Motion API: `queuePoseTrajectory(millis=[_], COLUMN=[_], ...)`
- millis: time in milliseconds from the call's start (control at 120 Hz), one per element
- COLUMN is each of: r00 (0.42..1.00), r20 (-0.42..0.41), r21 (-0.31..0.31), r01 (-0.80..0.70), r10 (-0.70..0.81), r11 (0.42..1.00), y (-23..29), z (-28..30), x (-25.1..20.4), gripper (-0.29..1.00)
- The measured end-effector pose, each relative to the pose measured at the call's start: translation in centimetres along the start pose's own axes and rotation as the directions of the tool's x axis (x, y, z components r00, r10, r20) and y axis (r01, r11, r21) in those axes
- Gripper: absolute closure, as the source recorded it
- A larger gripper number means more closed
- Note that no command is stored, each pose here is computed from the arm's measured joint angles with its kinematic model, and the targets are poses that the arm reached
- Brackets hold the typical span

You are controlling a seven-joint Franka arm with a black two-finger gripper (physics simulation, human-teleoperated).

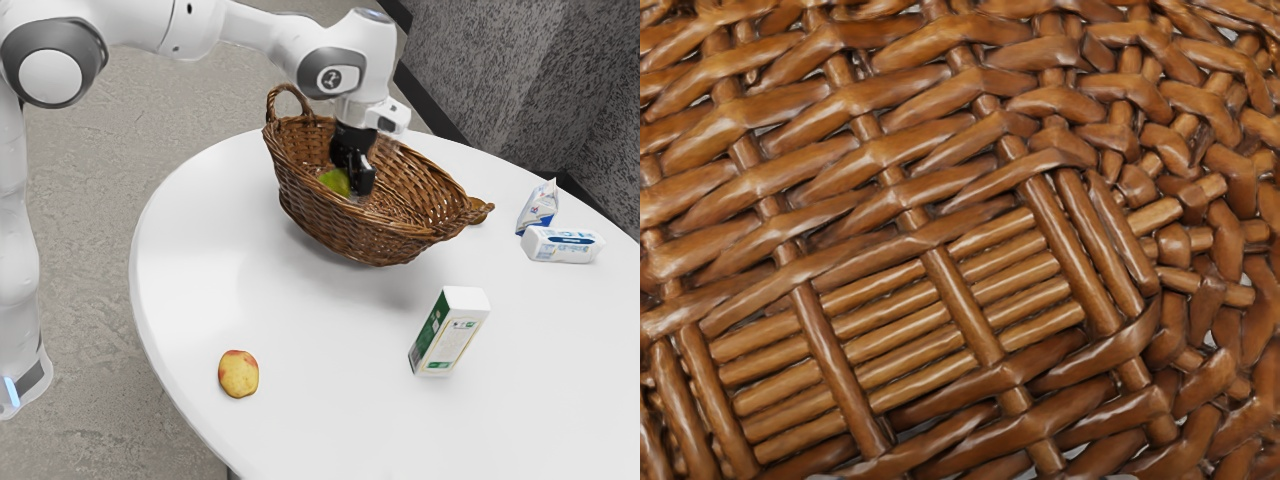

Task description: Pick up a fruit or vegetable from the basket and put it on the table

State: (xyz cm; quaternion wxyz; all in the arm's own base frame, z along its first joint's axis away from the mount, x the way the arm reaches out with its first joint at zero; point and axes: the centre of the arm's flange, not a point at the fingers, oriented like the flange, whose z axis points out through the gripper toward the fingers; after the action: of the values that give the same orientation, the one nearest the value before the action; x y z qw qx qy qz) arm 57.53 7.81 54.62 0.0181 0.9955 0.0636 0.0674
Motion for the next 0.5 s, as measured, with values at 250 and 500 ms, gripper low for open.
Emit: queuePoseTrajectory(millis=[250, 500], r00=[0.996, 0.955], r20=[-0.084, -0.107], r21=[-0.007, -0.061], r01=[0.004, -0.285], r10=[-0.005, 0.278], r11=[1.000, 0.956], y=[0.4, 18.6], z=[-7.4, -11.9], x=[0.3, -4.2], gripper=[0.42, 0.43])
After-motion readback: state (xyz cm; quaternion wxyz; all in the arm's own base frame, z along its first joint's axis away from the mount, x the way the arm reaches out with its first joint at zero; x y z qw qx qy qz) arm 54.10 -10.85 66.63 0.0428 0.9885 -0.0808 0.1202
